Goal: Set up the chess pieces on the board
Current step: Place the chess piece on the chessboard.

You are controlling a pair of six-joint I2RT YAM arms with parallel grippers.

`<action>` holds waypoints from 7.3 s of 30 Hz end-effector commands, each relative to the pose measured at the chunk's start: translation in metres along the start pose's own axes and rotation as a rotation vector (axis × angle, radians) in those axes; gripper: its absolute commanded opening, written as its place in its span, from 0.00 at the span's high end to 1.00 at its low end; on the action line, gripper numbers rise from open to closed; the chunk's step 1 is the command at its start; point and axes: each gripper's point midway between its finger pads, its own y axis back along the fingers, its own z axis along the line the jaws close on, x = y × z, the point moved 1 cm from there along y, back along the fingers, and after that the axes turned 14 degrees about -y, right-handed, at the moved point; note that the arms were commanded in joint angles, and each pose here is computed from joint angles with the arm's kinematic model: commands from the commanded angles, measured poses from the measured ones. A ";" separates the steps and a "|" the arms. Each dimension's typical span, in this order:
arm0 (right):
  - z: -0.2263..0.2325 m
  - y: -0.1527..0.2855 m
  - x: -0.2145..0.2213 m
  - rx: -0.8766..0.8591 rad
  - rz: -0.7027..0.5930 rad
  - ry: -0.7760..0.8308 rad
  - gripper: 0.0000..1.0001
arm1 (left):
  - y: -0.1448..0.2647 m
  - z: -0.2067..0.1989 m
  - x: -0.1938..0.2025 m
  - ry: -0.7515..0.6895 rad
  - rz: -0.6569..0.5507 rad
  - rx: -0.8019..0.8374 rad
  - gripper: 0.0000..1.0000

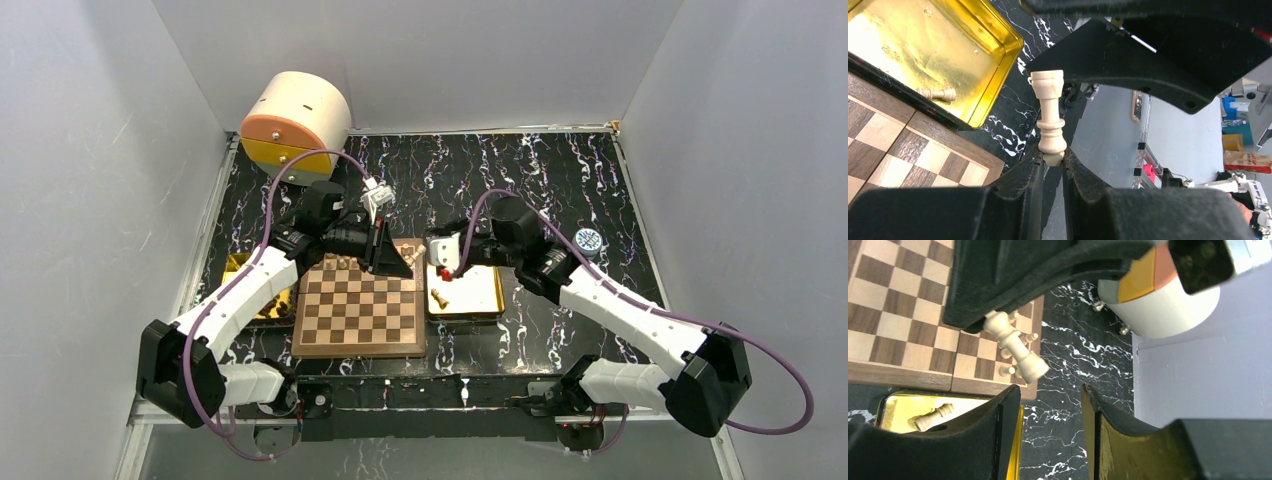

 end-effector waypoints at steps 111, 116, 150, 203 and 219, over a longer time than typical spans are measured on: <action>0.038 0.048 -0.014 0.357 -0.286 -0.875 0.01 | 0.056 0.219 0.020 0.009 -0.058 -1.190 0.99; 0.039 0.047 -0.013 0.354 -0.284 -0.876 0.01 | 0.054 0.220 0.023 0.015 -0.049 -1.183 0.98; 0.037 0.047 -0.010 0.370 -0.283 -0.873 0.01 | 0.041 0.223 0.024 0.021 -0.035 -1.130 0.75; 0.038 0.038 -0.009 0.352 -0.272 -0.895 0.01 | 0.044 0.211 0.004 -0.006 0.003 -1.099 0.86; 0.038 0.037 -0.008 0.350 -0.272 -0.896 0.01 | 0.047 0.209 0.005 0.021 0.025 -1.119 0.87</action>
